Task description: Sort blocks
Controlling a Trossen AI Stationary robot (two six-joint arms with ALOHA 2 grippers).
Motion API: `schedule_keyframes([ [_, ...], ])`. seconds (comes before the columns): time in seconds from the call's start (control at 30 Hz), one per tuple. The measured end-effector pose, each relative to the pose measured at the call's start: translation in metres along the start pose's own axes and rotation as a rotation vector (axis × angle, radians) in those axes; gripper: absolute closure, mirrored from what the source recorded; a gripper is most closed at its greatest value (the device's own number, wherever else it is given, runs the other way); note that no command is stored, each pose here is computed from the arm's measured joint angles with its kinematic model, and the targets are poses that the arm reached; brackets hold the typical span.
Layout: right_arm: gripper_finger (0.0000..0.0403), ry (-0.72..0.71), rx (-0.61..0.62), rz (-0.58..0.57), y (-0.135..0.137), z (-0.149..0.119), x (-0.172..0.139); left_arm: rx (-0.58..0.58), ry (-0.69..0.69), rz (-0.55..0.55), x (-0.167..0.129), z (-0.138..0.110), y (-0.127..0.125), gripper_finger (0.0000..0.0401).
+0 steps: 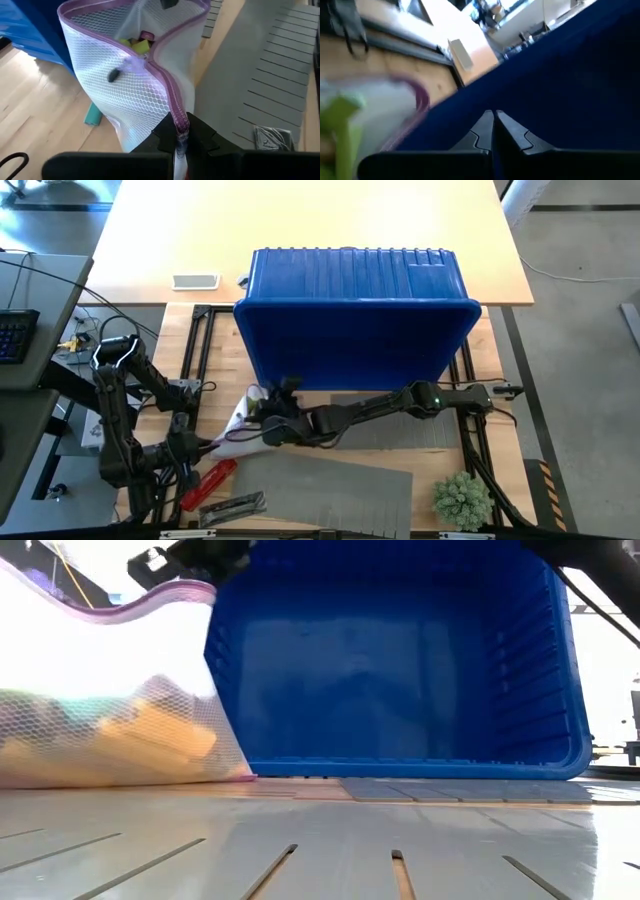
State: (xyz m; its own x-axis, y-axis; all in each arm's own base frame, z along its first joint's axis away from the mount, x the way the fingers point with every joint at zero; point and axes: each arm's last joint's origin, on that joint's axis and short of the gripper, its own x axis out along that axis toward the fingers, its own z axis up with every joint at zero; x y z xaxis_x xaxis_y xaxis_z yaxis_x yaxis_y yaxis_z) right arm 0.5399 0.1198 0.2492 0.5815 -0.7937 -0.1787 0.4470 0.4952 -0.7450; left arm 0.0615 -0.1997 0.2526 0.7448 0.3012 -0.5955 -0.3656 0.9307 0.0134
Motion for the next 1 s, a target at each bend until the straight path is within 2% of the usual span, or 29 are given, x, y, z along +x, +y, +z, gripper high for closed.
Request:
schedule_keyframes([
  [0.1,0.0403,0.051,-0.061,0.003,0.002,-0.009,0.003,-0.008,-0.016,-0.015,-0.003,-0.001,0.0,0.0401],
  [0.17,0.0403,0.059,-0.05,0.057,0.004,-0.013,0.002,-0.007,-0.02,-0.014,-0.004,-0.001,0.002,0.0401],
  [0.3,0.0403,-0.036,0.077,0.364,0.006,-0.006,-0.003,-0.001,-0.021,-0.008,-0.004,-0.001,0.002,0.0401],
  [0.47,0.0398,-0.214,0.173,0.602,0.009,0.01,-0.008,0.013,-0.027,-0.01,-0.004,0.0,0.002,0.0401],
  [0.57,0.0375,-0.286,0.222,0.763,0.008,0.014,-0.006,0.009,-0.033,-0.014,-0.004,0.0,0.001,0.0401],
  [0.8,0.0285,-0.317,0.205,0.799,0.008,0.01,0.009,0.017,-0.043,-0.019,-0.004,0.0,0.001,0.0401],
  [0.93,0.027,-0.331,0.204,0.899,0.014,0.004,0.021,0.013,-0.045,-0.023,-0.004,0.0,0.001,0.0401],
  [1.0,0.027,-0.324,0.231,0.891,0.014,0.003,0.025,0.01,-0.043,-0.028,-0.004,0.0,0.0,0.0401],
])
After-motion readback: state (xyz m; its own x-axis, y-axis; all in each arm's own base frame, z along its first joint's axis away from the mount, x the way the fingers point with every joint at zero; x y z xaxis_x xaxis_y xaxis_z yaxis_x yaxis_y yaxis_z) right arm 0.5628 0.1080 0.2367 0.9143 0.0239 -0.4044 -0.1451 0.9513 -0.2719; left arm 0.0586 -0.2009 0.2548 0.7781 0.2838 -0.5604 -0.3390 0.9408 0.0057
